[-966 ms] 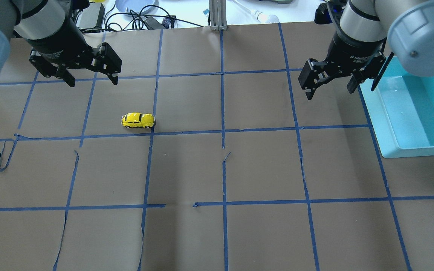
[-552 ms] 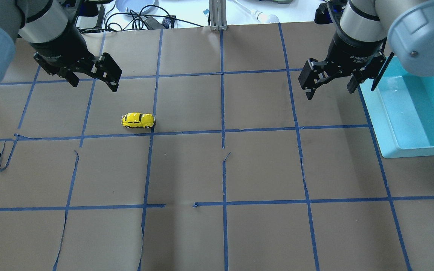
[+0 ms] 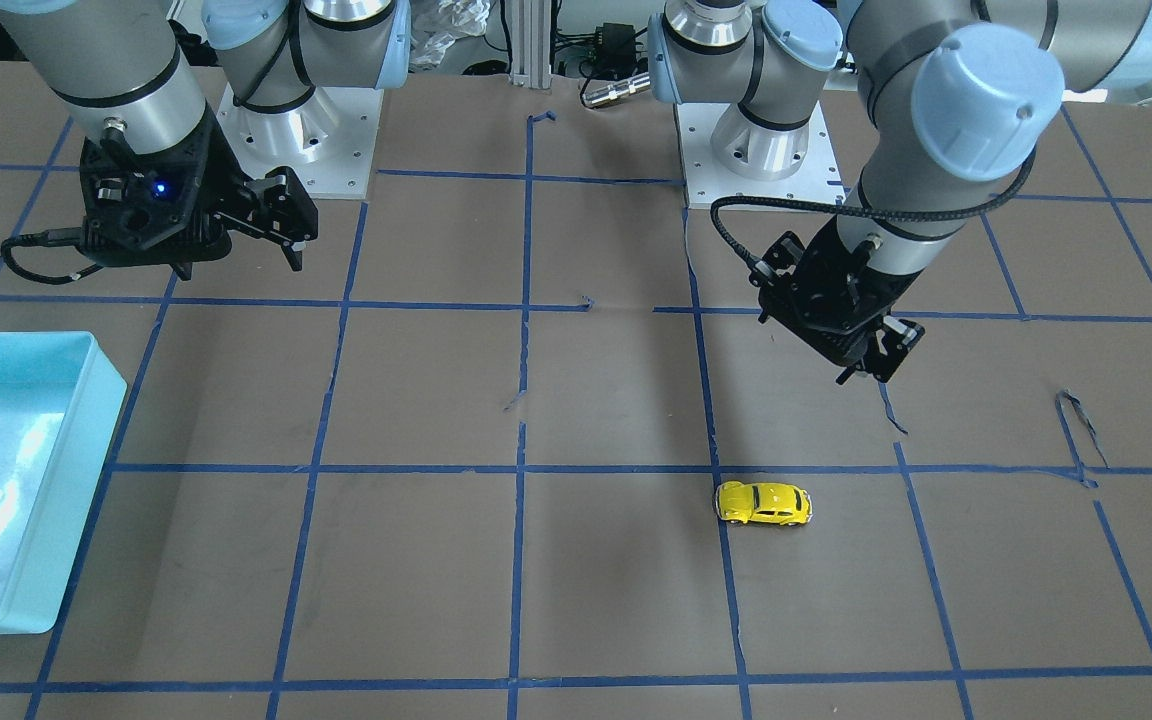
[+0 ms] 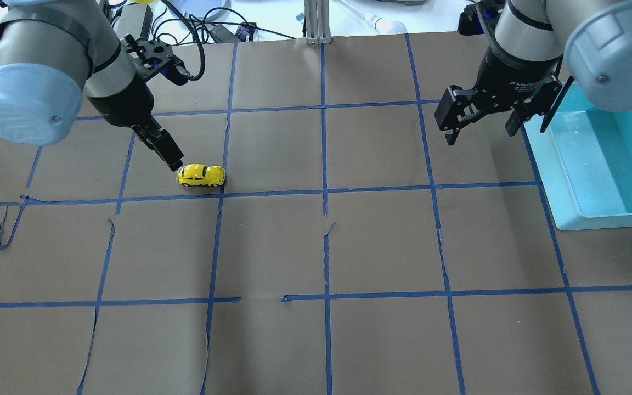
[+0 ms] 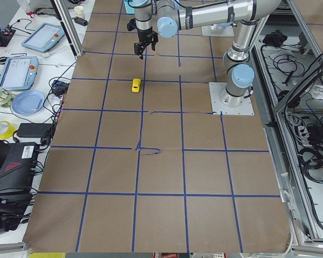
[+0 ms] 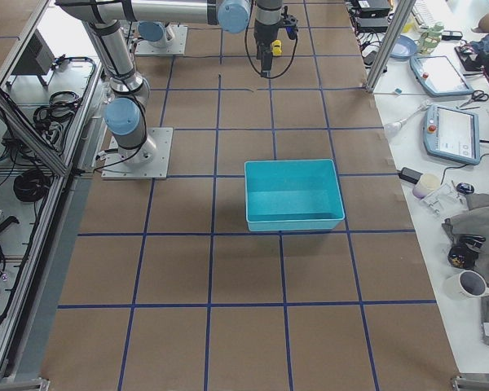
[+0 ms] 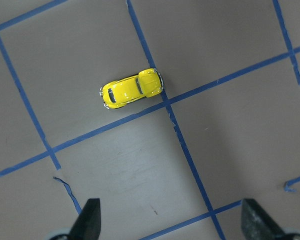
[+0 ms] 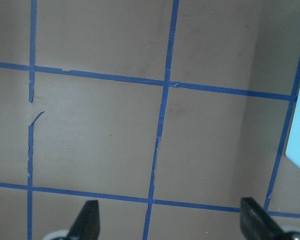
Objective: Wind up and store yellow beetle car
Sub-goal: 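Lower the left gripper down over the yellow beetle car, then close the left gripper on the yellow beetle car's body, then drag the car backward along the table toward the robot with the left gripper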
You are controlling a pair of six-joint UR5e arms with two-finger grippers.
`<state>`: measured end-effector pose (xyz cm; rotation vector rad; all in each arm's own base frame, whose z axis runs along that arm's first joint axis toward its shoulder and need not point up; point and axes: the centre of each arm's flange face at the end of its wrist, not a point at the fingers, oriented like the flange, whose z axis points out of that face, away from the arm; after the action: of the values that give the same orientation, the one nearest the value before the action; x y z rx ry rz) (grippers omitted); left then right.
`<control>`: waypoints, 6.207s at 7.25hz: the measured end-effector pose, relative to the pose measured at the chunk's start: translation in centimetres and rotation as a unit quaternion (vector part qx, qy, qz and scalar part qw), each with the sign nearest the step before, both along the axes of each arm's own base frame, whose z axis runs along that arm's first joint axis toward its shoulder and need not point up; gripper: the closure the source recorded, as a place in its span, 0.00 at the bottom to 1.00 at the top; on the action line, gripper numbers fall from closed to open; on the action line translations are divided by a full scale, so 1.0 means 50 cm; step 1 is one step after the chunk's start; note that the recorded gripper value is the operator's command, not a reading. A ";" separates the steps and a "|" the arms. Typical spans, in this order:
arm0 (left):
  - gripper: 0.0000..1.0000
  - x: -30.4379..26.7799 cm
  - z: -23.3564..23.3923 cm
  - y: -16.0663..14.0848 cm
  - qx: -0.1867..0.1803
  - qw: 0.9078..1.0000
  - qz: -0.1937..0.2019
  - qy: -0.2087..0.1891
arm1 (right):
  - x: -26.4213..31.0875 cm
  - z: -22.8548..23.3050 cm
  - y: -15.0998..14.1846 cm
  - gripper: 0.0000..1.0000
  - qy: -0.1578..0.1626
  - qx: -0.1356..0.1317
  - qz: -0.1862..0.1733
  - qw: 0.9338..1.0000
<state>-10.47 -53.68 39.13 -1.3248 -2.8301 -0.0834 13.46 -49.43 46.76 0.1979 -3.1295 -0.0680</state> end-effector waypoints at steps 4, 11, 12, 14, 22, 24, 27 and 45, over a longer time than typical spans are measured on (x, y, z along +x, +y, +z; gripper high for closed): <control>0.02 0.006 -0.188 -0.068 0.004 0.968 -0.250 0.009 | 0.000 0.001 0.001 0.00 0.000 0.000 0.001 1.000; 0.08 0.014 -0.339 -0.112 -0.041 0.944 -0.328 -0.018 | 0.001 0.001 0.000 0.00 0.000 -0.002 0.000 1.000; 0.08 0.014 -0.355 -0.110 -0.045 0.944 -0.325 -0.018 | 0.002 0.001 0.000 0.00 -0.001 -0.002 0.001 1.000; 0.12 0.013 -0.386 -0.097 -0.045 0.945 -0.323 -0.017 | 0.003 0.001 0.000 0.00 -0.002 -0.002 0.001 1.000; 0.22 0.052 -0.411 -0.106 -0.051 0.955 -0.291 0.013 | 0.005 0.002 -0.001 0.00 -0.004 -0.005 0.001 1.000; 0.35 0.042 -0.416 -0.103 -0.049 0.952 -0.301 0.013 | 0.005 0.002 -0.001 0.00 -0.004 -0.005 0.001 1.000; 0.70 0.041 -0.420 -0.103 -0.046 0.951 -0.306 0.014 | 0.005 0.002 0.000 0.00 -0.004 -0.004 0.001 1.000; 0.75 0.248 -0.425 -0.110 -0.034 0.936 -0.349 -0.019 | -0.001 0.005 -0.007 0.00 -0.003 -0.014 -0.014 1.000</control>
<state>1.94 -59.19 17.90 -2.2884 -2.2493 -0.0165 13.42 -49.77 47.00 0.1539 -3.1368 -0.0243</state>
